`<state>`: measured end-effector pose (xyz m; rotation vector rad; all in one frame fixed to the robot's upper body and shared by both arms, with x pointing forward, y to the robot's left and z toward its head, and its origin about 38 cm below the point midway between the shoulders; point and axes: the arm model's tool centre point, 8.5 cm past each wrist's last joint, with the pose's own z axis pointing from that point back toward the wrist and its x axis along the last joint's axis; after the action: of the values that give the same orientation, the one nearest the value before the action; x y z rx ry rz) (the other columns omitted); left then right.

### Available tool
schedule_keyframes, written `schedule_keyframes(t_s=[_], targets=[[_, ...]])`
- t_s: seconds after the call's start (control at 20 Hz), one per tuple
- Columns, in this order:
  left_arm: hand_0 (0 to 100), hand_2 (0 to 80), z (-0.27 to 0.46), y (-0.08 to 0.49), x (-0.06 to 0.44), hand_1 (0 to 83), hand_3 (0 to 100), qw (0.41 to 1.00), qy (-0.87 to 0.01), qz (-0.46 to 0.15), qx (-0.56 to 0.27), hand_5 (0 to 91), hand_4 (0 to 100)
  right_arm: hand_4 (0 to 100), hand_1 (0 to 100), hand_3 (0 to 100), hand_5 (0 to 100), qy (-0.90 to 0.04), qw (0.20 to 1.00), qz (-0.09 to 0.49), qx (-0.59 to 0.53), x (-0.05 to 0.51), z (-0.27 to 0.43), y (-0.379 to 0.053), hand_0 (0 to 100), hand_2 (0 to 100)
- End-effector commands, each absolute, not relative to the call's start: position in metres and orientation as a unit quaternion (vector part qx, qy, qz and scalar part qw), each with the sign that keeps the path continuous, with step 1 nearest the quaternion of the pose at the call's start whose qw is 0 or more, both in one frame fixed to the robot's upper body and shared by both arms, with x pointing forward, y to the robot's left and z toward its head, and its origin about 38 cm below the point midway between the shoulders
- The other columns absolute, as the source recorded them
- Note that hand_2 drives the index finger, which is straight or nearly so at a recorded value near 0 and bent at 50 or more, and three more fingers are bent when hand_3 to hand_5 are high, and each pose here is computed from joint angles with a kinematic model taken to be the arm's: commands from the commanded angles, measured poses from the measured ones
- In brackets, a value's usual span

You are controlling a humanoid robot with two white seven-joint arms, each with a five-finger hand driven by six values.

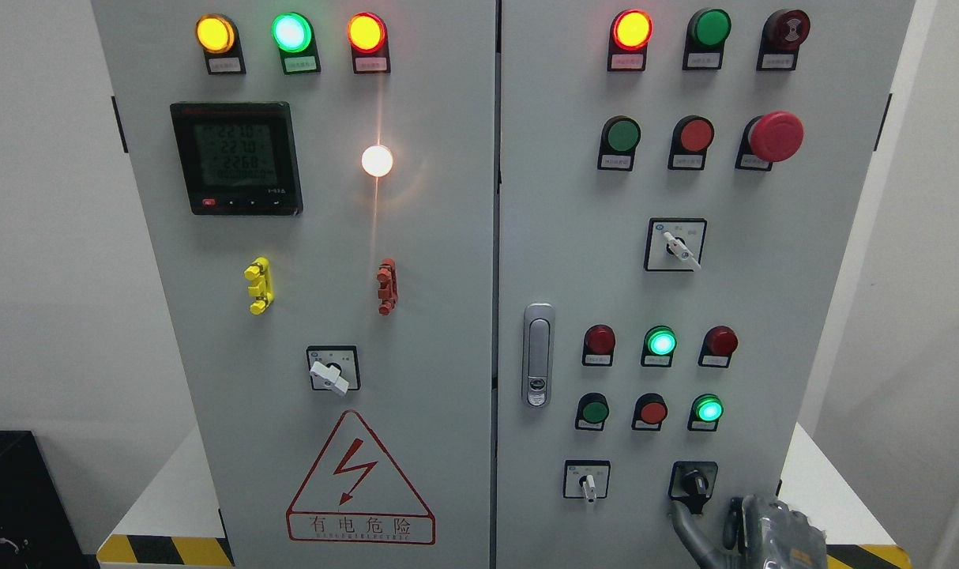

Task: Flip black knob to close circuit
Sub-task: 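Grip the black knob with the right hand and twist it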

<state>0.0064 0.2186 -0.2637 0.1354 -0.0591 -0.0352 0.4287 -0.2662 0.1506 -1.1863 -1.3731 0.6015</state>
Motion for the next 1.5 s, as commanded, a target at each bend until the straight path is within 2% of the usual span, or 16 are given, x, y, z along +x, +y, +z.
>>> schedule_keyframes(t_s=[0.0, 1.45], targets=[[12, 0.0, -0.264, 0.217, 0.002, 55.6, 0, 0.997, -0.033, -0.016, 0.066, 0.0, 0, 94, 3, 100, 94, -0.581, 0.576, 0.259, -0.514, 0.429, 0.149, -0.274, 0, 89], [12, 0.0, -0.264, 0.217, 0.003, 55.6, 0, 0.997, -0.034, -0.016, 0.066, 0.0, 0, 94, 3, 100, 94, -0.572, 0.581, 0.240, -0.527, 0.430, 0.153, -0.294, 0, 89]])
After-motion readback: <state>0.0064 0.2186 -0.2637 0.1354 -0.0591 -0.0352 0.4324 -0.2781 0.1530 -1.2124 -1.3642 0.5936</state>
